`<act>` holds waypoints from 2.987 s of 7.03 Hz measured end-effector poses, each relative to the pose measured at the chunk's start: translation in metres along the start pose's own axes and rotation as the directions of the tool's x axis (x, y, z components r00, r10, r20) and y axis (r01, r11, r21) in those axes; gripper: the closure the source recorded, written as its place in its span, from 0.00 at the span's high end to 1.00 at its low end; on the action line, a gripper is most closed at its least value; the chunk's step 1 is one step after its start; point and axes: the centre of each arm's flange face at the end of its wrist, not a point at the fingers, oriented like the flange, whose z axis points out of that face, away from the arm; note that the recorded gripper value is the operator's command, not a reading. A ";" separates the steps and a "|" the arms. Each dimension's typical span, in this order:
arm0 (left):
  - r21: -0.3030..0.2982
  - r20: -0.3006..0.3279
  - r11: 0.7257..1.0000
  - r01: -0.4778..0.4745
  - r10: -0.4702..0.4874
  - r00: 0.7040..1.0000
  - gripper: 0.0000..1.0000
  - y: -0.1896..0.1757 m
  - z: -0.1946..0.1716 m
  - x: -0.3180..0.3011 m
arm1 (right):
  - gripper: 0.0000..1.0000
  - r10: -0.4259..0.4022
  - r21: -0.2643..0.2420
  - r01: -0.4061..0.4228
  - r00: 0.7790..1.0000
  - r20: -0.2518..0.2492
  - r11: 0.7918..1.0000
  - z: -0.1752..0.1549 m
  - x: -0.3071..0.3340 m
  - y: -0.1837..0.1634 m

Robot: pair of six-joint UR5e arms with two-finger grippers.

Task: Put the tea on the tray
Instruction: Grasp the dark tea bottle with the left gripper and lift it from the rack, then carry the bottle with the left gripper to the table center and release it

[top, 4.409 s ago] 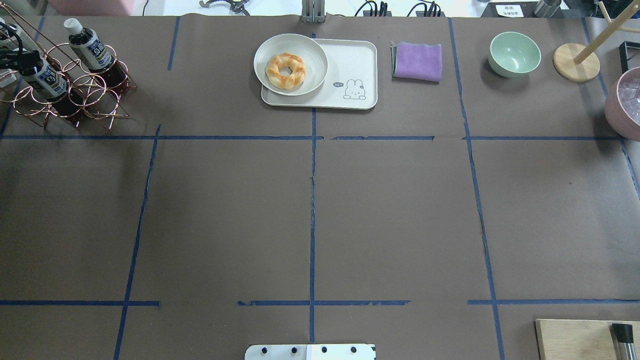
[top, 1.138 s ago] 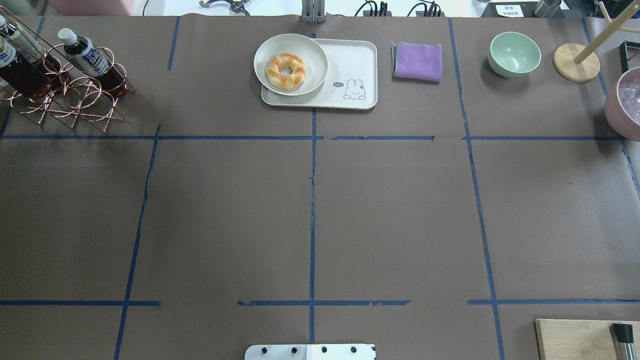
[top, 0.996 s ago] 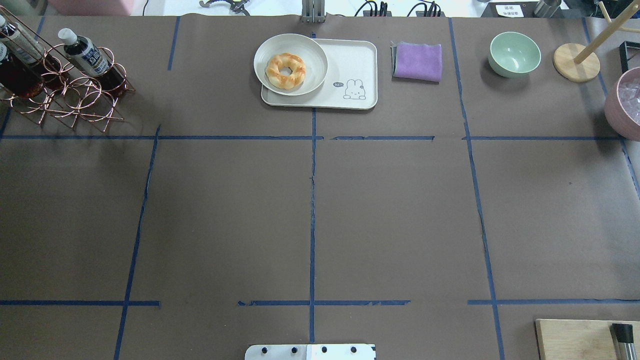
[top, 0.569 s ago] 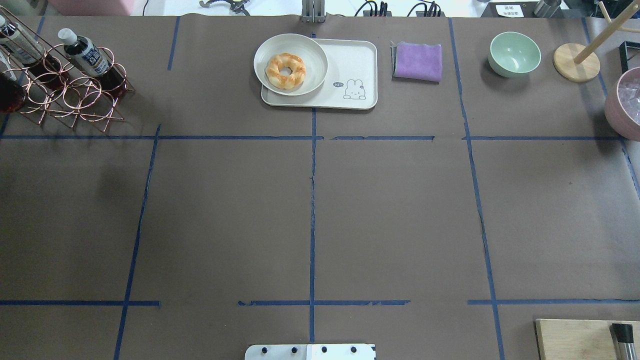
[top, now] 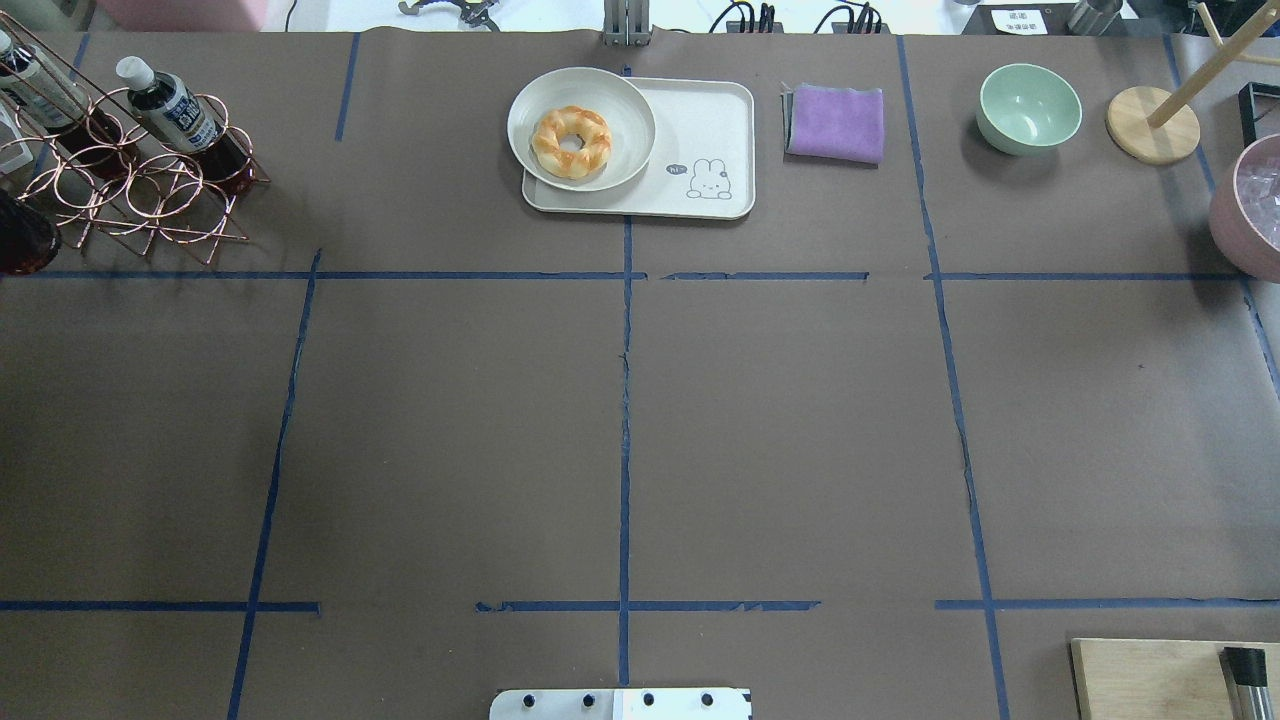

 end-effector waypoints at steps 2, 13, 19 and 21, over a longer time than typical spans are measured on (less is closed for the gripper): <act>-0.023 0.018 1.000 0.012 -0.011 1.000 0.00 0.023 0.003 0.071 | 1.00 -0.001 0.001 0.001 1.000 0.000 1.000 0.000 0.000 0.000; -0.023 0.102 0.999 0.029 -0.026 0.994 0.00 0.131 0.087 0.527 | 1.00 -0.007 0.005 0.007 1.000 -0.003 1.000 -0.003 -0.004 -0.003; -0.013 0.139 0.999 0.050 -0.047 0.989 0.00 0.150 0.136 0.570 | 1.00 -0.008 0.005 0.008 1.000 -0.003 1.000 -0.002 -0.003 -0.005; -0.022 0.138 0.999 0.043 -0.040 0.990 0.00 0.158 0.135 0.572 | 1.00 -0.006 0.004 0.006 1.000 -0.003 1.000 -0.002 -0.003 -0.005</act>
